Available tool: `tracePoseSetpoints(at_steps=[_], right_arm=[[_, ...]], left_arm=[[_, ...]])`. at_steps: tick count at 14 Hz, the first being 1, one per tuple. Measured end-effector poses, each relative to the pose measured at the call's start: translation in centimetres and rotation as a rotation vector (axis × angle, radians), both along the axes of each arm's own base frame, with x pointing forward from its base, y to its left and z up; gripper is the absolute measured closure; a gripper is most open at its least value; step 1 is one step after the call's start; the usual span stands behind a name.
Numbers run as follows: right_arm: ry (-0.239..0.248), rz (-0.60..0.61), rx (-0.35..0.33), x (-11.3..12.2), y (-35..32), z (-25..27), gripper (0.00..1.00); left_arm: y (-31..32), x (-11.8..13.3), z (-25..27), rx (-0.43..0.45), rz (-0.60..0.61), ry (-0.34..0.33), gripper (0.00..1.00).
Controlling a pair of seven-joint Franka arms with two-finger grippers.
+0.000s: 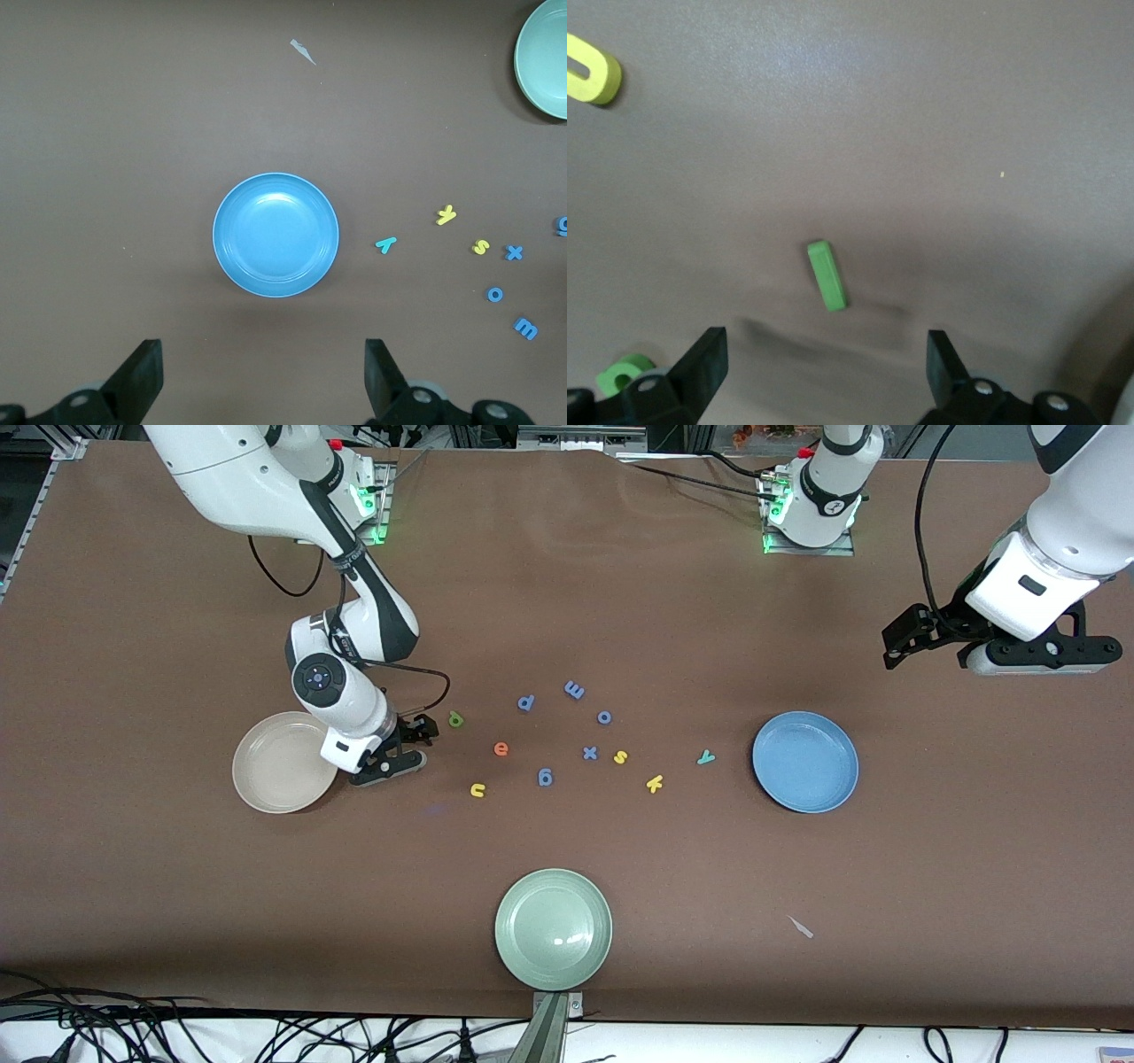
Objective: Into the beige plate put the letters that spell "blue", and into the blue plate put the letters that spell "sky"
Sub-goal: 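Reach the right gripper down to the green l strip beside the beige plate, then close the right gripper on the green l strip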
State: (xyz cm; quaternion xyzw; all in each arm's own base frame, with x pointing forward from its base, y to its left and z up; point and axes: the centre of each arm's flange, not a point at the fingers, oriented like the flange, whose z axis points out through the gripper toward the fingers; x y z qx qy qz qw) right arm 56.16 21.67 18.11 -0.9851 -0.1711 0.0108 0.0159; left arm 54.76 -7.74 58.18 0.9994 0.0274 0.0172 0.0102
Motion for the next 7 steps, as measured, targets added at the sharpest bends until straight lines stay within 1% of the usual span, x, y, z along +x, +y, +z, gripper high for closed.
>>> tracePoseSetpoints(at_steps=[1, 2, 3, 4, 5, 6, 7], right_arm=[[-0.002, 0.001, 0.001, 0.08, 0.03, -0.04, 0.02], [-0.005, 0.002, 0.002, 0.21, 0.07, 0.01, 0.09], [-0.008, 0.003, 0.003, 0.38, 0.13, 0.08, 0.09], [-0.01, 0.004, 0.004, 0.53, 0.18, 0.07, 0.15], [-0.01, 0.006, 0.005, 0.65, 0.22, -0.05, 0.25], [-0.009, 0.008, 0.005, 0.74, 0.25, -0.21, 0.32], [-0.009, 0.011, 0.005, 0.81, 0.28, -0.33, 0.33]], left_arm=[[0.0, 0.0, 0.0, 0.0, 0.0, 0.0, 0.0], [0.0, 0.0, 0.0, 0.0, 0.0, 0.0, 0.0], [0.0, 0.0, 0.0, 0.0, 0.0, 0.0, 0.0], [0.0, 0.0, 0.0, 0.0, 0.0, 0.0, 0.0], [0.0, 0.0, 0.0, 0.0, 0.0, 0.0, 0.0], [0.0, 0.0, 0.0, 0.0, 0.0, 0.0, 0.0], [0.0, 0.0, 0.0, 0.0, 0.0, 0.0, 0.0]])
